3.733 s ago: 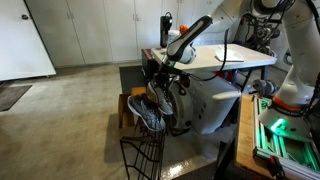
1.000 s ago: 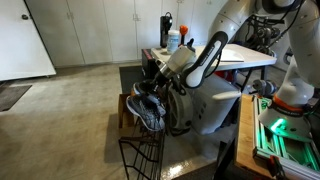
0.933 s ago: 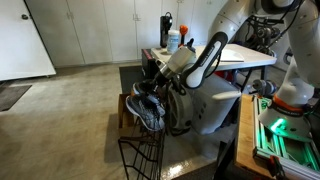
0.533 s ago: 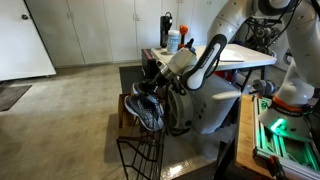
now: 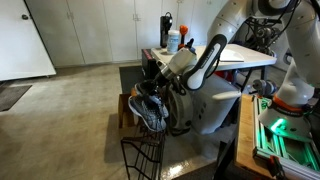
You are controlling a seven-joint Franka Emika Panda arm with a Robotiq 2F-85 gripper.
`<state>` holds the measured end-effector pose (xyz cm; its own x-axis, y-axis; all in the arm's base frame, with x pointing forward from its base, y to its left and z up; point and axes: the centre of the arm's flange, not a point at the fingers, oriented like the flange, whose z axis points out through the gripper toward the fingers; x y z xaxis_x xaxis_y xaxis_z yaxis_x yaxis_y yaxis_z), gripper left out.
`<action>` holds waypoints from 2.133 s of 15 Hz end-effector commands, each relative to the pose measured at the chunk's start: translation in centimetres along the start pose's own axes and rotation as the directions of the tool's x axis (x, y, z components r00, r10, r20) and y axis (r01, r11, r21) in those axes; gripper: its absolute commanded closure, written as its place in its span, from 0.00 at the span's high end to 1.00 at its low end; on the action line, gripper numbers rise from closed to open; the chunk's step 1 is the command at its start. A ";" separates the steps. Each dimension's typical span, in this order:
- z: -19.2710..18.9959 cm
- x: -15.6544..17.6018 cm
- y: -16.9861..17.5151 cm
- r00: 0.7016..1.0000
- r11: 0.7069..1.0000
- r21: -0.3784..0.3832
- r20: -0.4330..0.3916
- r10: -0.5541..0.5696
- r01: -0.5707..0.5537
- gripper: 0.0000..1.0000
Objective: Pick up the shoe on the right side of the shoe rack and move it on the left side of the shoe on the shoe rack
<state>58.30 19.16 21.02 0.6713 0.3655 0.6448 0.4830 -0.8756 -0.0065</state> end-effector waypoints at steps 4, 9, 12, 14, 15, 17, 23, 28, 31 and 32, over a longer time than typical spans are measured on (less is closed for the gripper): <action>-1.2 -0.7 -0.1 1.000 1.000 -0.005 0.024 0.015 -0.015 0.97; -2.1 -1.0 -0.5 0.999 1.000 -0.016 0.041 0.003 -0.002 1.00; -3.0 -1.1 -0.6 0.997 0.999 -0.032 0.076 -0.004 0.006 0.99; -3.6 -1.1 -0.8 0.995 0.999 -0.036 0.100 -0.010 0.014 1.00; -4.0 -1.1 -0.9 0.994 0.999 -0.041 0.106 -0.011 0.015 1.00; -4.8 -1.0 -1.1 0.994 0.999 -0.037 0.109 -0.016 0.020 1.00; -7.5 -1.0 -2.2 0.993 0.999 -0.043 0.118 -0.001 0.006 1.00; -10.7 -1.0 -3.2 0.991 0.998 -0.043 0.122 0.052 -0.047 1.00; -12.2 -0.7 -4.5 0.983 0.994 -0.006 0.147 0.112 -0.112 1.00; -12.5 -0.6 -5.2 0.977 0.991 -0.009 0.162 0.135 -0.135 1.00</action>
<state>50.34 19.91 28.23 0.7585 0.3406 0.5556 0.4273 -0.9036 -0.0294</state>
